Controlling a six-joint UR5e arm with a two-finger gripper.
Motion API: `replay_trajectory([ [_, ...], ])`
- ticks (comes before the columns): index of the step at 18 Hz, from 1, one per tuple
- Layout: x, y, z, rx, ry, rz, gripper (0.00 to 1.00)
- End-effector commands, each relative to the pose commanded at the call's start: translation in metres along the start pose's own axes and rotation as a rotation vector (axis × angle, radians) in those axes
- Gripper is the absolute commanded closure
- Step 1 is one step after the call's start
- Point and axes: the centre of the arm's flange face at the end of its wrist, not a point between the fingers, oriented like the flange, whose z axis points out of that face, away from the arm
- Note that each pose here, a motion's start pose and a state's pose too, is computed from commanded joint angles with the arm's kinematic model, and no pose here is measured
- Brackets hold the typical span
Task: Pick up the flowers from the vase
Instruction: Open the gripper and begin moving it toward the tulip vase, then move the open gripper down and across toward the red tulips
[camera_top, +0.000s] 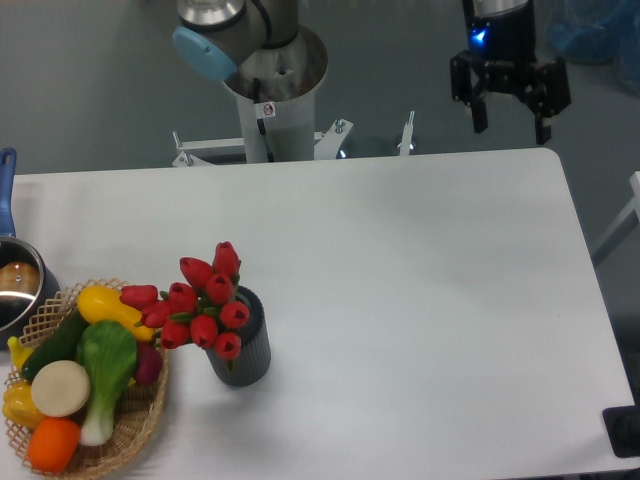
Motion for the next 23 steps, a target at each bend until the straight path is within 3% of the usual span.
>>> replay_trajectory([
  [3,0.006,-0.006,0.005,0.083,0.015,-0.131,0.00],
  [10,0.011,-0.021,0.011,0.230,0.010,-0.310,0.00],
  [16,0.025,-0.031,0.026,0.339,0.065,-0.324,0.00],
  [20,0.026,-0.044,0.033,0.510,0.118,-0.333,0.00],
  [23,0.030,-0.054,0.037,0.573,0.148,-0.334,0.00],
])
